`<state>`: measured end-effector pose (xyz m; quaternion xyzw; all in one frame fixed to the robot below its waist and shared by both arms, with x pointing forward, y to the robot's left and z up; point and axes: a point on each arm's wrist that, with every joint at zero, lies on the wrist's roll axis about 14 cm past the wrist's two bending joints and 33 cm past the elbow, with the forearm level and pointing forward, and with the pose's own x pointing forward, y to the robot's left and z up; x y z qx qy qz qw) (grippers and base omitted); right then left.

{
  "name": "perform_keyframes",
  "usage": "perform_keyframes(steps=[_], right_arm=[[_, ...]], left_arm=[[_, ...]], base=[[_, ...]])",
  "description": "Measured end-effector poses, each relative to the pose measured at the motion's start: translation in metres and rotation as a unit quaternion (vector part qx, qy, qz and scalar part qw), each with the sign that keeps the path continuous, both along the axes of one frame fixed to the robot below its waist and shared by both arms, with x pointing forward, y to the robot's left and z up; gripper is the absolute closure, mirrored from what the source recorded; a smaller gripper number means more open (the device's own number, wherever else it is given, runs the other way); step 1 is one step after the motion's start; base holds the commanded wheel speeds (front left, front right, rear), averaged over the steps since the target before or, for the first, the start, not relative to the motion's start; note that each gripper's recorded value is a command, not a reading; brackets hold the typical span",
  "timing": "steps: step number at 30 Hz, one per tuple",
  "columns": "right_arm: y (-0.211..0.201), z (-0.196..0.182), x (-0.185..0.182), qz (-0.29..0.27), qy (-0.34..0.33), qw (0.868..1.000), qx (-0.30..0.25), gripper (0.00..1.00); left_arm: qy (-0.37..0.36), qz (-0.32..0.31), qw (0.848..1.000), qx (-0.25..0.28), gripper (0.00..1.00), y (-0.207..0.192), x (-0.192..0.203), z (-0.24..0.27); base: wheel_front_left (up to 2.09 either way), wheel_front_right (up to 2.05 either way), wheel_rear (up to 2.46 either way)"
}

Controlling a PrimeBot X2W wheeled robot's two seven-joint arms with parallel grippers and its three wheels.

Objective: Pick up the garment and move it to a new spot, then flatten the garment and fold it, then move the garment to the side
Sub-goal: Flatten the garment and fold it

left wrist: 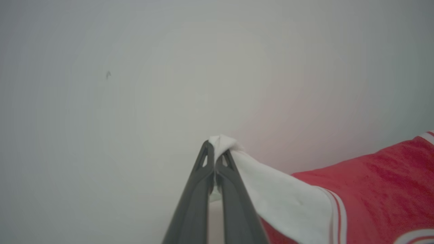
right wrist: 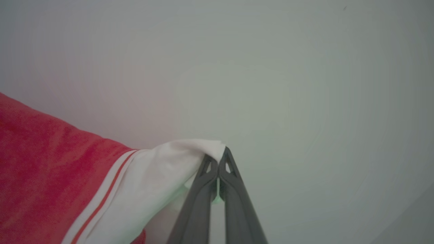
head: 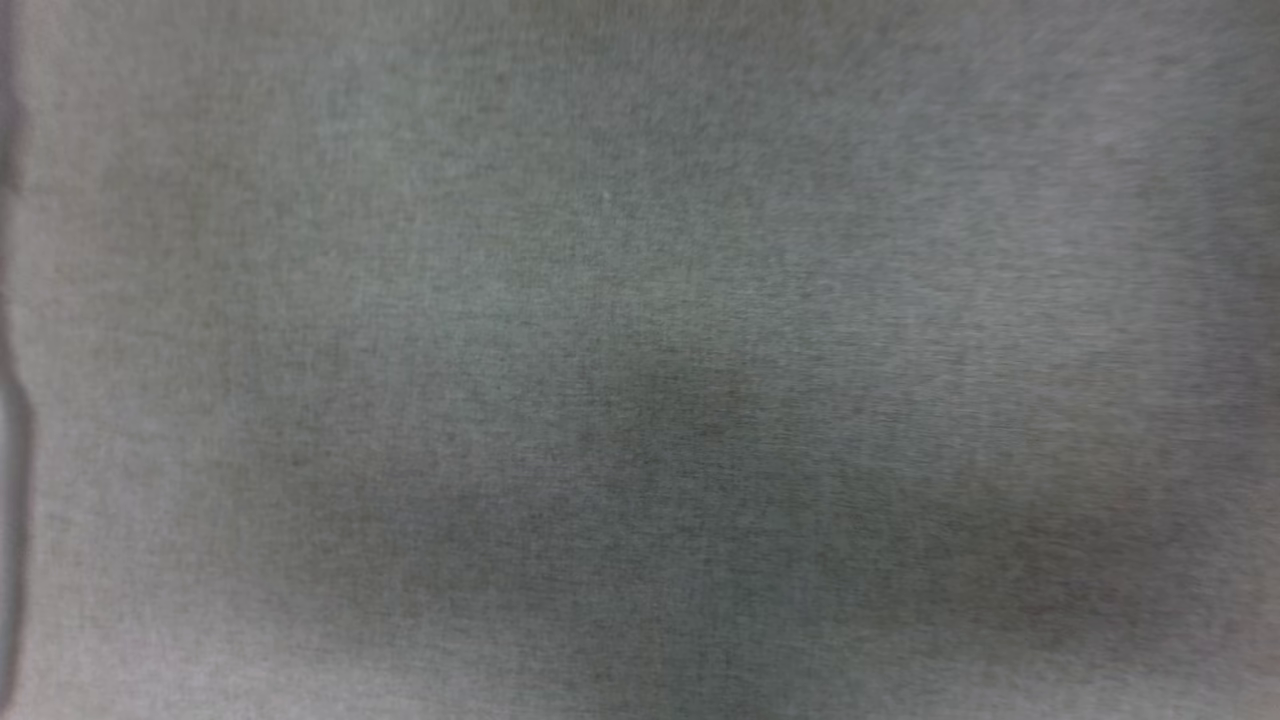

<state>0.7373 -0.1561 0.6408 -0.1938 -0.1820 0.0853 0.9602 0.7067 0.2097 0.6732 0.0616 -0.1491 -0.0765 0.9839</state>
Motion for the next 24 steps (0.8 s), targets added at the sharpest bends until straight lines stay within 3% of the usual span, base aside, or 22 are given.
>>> perform_keyframes(steps=[4, 9, 17, 21, 24], right_arm=[[0.022, -0.093, 0.003, 0.026, 0.098, 0.995, 0.025, 1.0], [0.037, -0.153, -0.013, 0.036, 0.208, 0.973, 0.089, 1.0], [0.038, -0.179, -0.069, 0.055, 0.344, 0.932, 0.097, 1.0], [0.01, -0.178, -0.109, 0.051, 0.392, 0.916, 0.071, 1.0], [-0.003, -0.173, -0.141, 0.06, 0.413, 0.907, 0.059, 1.0]], left_arm=[[0.105, 0.024, 0.994, -0.014, 1.0, 0.02, 0.001, -0.084], [0.199, 0.037, 0.979, -0.019, 1.0, 0.031, -0.02, -0.136], [0.319, 0.032, 0.947, -0.036, 1.0, 0.044, -0.089, -0.175], [0.345, 0.026, 0.938, -0.028, 1.0, 0.052, -0.127, -0.176], [0.341, 0.025, 0.939, -0.028, 1.0, 0.061, -0.153, -0.168]], base=[[0.0, 0.0, 0.0], [0.0, 0.0, 0.0], [0.0, 0.0, 0.0], [0.0, 0.0, 0.0], [0.0, 0.0, 0.0]])
